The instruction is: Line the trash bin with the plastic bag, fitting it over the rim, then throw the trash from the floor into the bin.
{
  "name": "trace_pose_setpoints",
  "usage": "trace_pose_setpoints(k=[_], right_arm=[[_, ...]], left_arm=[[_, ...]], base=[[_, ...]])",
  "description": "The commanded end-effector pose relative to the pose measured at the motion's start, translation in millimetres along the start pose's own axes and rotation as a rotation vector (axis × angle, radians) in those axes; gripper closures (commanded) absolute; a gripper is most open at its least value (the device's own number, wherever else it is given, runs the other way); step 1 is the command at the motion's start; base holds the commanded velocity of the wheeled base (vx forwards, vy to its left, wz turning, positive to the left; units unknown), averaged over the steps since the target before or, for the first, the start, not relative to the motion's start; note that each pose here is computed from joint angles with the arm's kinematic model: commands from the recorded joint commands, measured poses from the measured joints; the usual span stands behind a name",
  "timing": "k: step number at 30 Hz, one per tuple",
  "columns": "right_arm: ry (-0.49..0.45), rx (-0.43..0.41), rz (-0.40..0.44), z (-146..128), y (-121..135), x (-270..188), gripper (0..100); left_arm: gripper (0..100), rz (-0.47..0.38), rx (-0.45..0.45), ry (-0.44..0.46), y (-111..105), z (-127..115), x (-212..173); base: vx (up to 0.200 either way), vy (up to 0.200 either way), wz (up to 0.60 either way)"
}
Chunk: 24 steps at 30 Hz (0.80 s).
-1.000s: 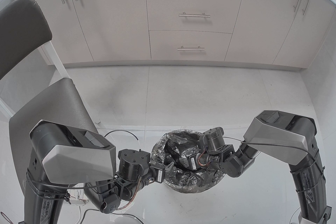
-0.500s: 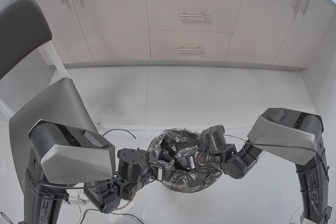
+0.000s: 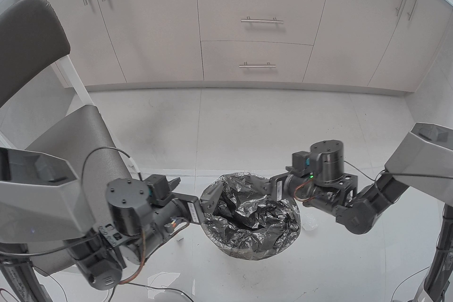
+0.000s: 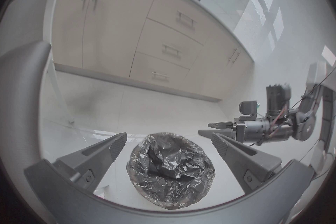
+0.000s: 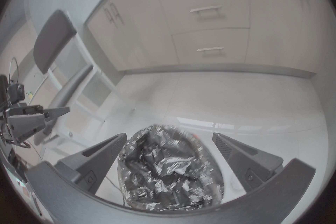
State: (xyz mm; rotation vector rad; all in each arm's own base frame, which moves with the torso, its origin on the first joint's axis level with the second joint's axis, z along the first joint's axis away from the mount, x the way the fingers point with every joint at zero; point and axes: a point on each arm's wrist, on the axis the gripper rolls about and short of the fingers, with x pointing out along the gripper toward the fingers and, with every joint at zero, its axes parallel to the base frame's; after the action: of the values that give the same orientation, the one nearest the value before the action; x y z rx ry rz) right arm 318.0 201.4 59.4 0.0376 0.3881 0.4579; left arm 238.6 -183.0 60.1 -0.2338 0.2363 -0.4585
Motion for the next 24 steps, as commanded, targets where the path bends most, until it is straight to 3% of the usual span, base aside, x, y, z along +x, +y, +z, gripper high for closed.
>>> trace_pose_setpoints(k=[1, 6, 13, 15, 21, 24], right_arm=[[-0.150, 0.089, -0.098, 23.0, -69.9, -43.3, 0], [-0.166, 0.167, -0.107, -0.3, -99.3, -45.2, 0], [-0.185, 0.177, -0.118, -32.4, -111.7, -32.8, 0], [-0.147, 0.180, -0.113, -53.0, -114.1, -25.3, 0], [-0.091, 0.195, -0.125, -71.7, -119.2, -17.9, 0], [-0.079, 0.217, -0.153, -78.3, -129.0, -16.0, 0]], left_arm=[[0, 0.020, -0.033, -0.103, 12.4, 40.1, -65.2], [0, 0.073, -0.037, -0.046, 24.7, 28.5, -63.9], [0, 0.109, 0.009, 0.027, 28.7, 2.0, -19.1], [0, 0.114, 0.024, 0.047, 29.9, -6.4, -8.7], [0, 0.132, 0.023, 0.038, 31.6, -4.2, -11.1], [0, 0.128, 0.013, -0.024, 27.6, 12.8, -21.1]], base=[[0.000, 0.000, 0.00], [0.000, 0.000, 0.00], [0.000, 0.000, 0.00], [0.000, 0.000, 0.00], [0.000, 0.000, 0.00], [0.000, 0.000, 0.00]])
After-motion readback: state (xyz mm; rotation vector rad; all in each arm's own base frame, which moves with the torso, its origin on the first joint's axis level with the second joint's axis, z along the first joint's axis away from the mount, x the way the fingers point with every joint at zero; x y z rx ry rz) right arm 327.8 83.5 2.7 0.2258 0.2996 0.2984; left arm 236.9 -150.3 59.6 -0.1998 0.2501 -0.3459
